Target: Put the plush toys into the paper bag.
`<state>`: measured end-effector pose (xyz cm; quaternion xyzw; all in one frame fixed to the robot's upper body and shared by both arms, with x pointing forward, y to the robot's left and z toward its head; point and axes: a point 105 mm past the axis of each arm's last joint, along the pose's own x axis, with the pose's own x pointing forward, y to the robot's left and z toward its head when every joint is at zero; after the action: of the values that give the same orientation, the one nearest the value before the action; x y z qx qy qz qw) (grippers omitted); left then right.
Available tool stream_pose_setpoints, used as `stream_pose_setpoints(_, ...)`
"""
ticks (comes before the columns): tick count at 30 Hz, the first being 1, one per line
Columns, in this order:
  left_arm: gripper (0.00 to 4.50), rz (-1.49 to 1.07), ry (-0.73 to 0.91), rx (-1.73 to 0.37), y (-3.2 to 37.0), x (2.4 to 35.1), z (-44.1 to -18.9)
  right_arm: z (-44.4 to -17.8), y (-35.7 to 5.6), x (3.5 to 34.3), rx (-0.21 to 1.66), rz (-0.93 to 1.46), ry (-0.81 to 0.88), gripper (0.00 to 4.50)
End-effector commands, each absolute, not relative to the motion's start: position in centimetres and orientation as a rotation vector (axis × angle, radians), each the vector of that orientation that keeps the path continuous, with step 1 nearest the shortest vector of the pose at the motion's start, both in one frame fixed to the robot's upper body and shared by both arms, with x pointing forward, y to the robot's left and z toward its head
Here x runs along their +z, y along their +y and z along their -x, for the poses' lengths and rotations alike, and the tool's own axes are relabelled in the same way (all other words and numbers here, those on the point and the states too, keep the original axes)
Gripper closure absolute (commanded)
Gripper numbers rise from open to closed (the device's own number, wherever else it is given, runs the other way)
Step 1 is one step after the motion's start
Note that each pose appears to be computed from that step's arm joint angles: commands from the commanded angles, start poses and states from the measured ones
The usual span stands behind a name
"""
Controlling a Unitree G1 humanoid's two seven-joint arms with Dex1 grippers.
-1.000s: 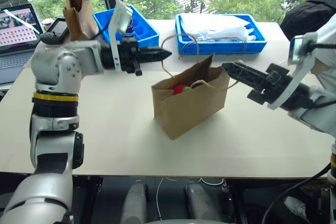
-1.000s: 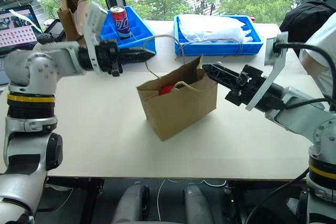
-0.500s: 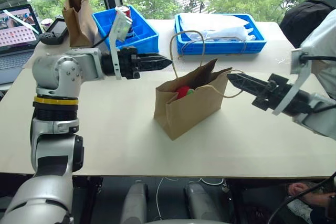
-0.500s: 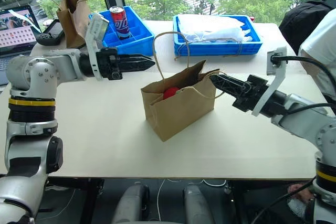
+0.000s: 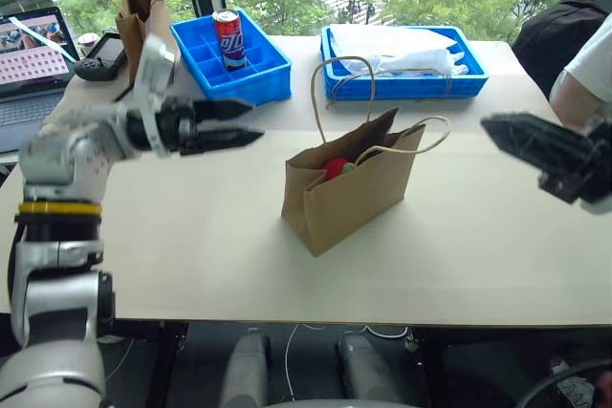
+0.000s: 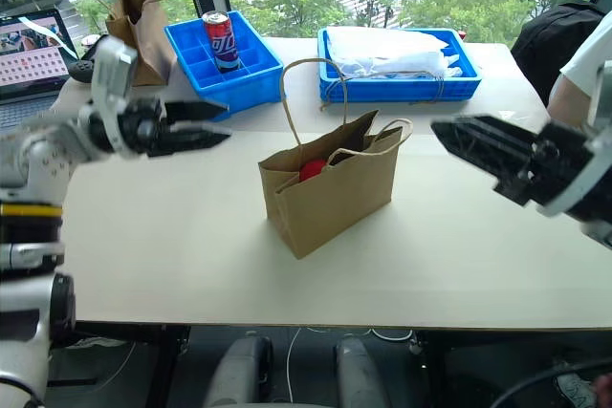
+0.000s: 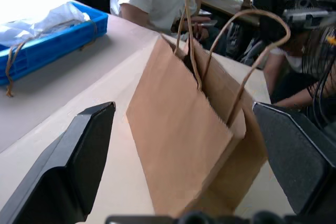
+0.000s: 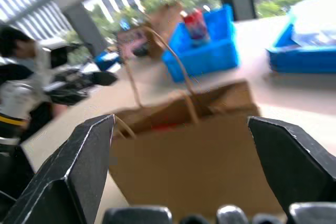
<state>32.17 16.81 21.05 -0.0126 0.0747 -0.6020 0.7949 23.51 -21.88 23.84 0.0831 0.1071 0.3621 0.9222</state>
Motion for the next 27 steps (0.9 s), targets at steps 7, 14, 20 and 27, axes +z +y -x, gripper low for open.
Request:
stream_pose_setpoints(7, 0.0, -0.015, -0.031, -1.309, 13.3, 22.4, -31.4, -24.3, -15.2, 19.6, 0.848, 0.038, 0.155, 3.48)
stream_pose_setpoints(14, 0.0, -0.025, -0.028, -1.278, 12.2, 21.1, -31.6, -26.2, -11.6, 18.6, 0.849, 0.093, 0.056, 4.43)
stream_pose_setpoints(20, 0.0, 0.065, -0.007, -1.329, 10.3, 20.9, -30.4, -28.1, -10.0, 18.8, 0.815, 0.089, -0.016, 4.43)
stream_pose_setpoints(27, 0.0, 0.107, 0.038, -1.386, 8.5, 20.4, -29.2, -28.8, -8.6, 18.7, 0.811, 0.064, -0.04, 4.43)
